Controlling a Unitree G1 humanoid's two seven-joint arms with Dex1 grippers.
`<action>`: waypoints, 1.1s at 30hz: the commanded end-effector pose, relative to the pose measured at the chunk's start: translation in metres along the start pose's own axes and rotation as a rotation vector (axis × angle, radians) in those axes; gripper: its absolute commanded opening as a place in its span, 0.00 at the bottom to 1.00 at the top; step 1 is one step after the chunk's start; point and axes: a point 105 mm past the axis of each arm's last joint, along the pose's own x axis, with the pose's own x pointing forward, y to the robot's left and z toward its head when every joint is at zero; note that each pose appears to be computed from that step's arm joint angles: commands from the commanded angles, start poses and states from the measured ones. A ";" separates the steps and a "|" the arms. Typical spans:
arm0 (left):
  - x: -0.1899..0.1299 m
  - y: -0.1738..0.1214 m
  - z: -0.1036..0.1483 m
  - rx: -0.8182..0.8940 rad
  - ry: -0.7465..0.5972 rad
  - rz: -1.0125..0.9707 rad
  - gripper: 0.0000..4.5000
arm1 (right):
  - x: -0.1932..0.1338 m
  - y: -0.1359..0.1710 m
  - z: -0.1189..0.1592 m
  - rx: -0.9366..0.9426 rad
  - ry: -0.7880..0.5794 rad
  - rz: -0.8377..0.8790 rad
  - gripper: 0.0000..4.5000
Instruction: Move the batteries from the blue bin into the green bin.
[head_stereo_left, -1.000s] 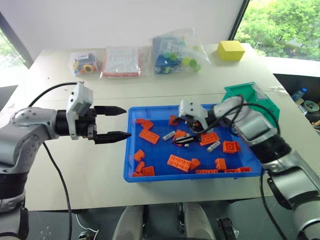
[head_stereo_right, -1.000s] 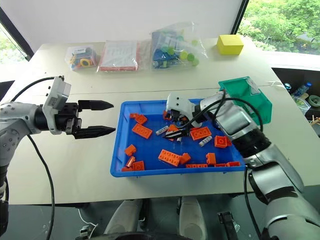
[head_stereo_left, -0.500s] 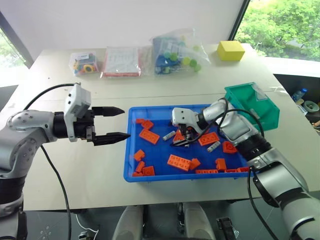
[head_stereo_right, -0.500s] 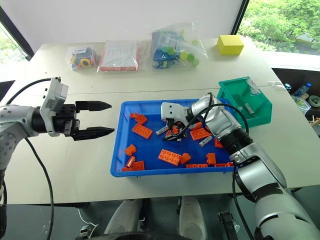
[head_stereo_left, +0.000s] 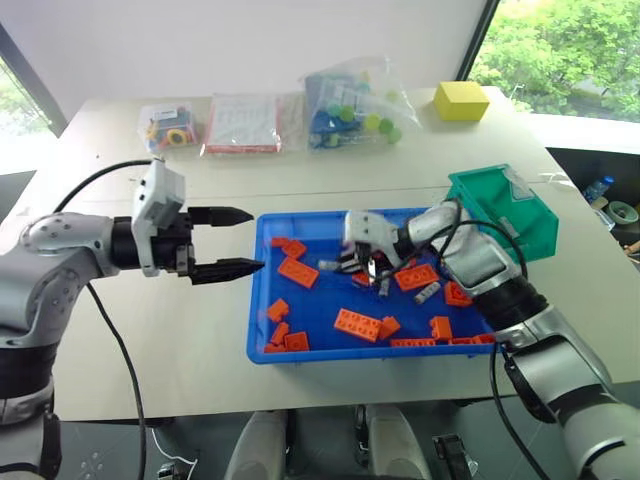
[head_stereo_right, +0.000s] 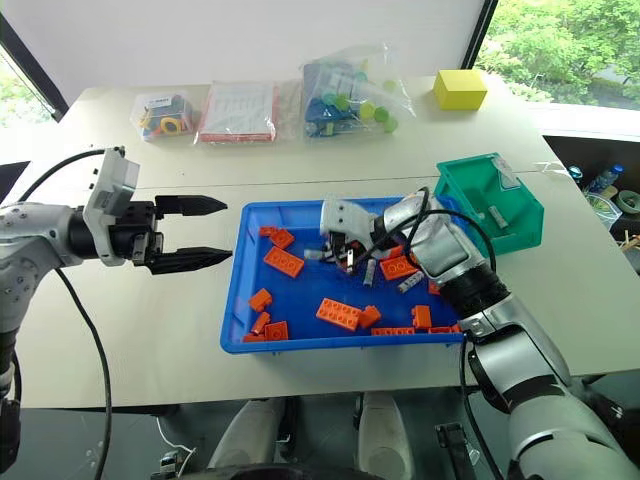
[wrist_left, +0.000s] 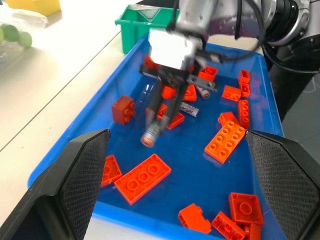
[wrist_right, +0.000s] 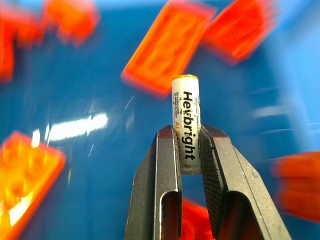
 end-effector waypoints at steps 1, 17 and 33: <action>0.000 -0.001 0.008 0.045 -0.016 -0.010 1.00 | -0.035 -0.021 0.039 0.072 -0.144 -0.173 0.02; 0.009 0.002 0.006 0.040 -0.032 -0.049 1.00 | -0.225 -0.067 -0.061 0.396 0.045 -0.942 0.02; 0.008 -0.001 0.007 0.040 -0.024 -0.068 1.00 | -0.168 -0.024 -0.013 0.439 -0.097 -0.695 0.65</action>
